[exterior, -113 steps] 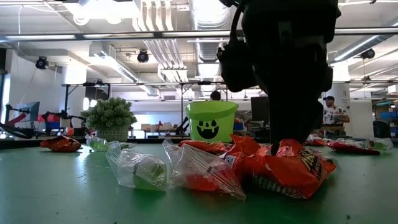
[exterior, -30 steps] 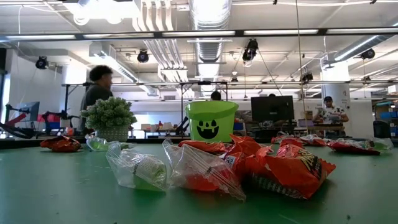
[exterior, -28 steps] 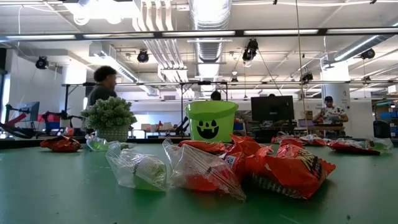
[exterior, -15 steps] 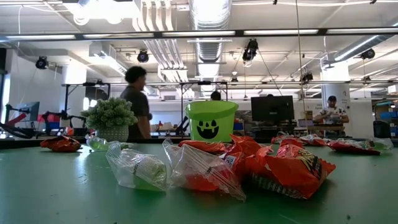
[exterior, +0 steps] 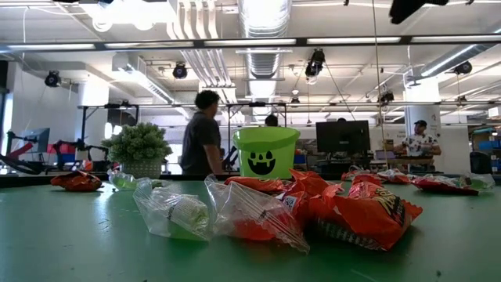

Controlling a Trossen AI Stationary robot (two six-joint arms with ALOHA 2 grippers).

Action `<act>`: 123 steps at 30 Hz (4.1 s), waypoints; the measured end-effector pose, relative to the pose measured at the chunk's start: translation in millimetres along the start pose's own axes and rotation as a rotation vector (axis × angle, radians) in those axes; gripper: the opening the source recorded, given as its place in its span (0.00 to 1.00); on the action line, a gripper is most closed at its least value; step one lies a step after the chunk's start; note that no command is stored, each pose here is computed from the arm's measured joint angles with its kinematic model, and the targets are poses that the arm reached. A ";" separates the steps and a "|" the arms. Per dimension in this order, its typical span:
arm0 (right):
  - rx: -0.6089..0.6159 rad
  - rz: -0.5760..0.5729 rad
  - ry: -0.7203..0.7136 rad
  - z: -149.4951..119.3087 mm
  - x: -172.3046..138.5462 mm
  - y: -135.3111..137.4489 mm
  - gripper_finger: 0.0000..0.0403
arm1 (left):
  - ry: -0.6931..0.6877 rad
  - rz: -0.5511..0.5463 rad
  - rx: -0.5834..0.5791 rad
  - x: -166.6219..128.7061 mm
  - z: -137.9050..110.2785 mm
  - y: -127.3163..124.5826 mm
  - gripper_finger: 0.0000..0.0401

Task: Organize candy in baskets
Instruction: Put the orange chocolate bar into the green bucket

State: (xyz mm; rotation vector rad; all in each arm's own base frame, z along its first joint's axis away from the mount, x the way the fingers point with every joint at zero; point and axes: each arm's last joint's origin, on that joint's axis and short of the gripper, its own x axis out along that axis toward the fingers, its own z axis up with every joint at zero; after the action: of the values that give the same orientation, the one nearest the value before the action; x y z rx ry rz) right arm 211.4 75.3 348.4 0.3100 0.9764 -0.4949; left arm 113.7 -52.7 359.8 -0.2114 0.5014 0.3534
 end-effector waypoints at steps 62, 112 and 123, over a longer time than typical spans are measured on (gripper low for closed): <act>0.466 -0.477 0.560 64.4 165.4 -152.8 0.40 | -0.228 0.151 0.058 -28.2 7.2 37.8 0.33; 0.736 -0.541 0.518 -13.0 230.0 -192.0 0.09 | -0.230 0.149 0.055 -28.7 7.2 38.3 0.33; 0.717 -0.529 0.511 3.4 200.5 -190.7 0.07 | -0.230 0.147 0.053 -29.1 7.5 38.6 0.33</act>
State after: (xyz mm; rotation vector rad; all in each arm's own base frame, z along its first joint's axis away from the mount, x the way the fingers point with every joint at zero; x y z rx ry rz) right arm 205.4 -139.8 174.4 0.8596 1.3608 -1.3001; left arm 78.5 -23.3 376.6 -0.0804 0.2991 0.5008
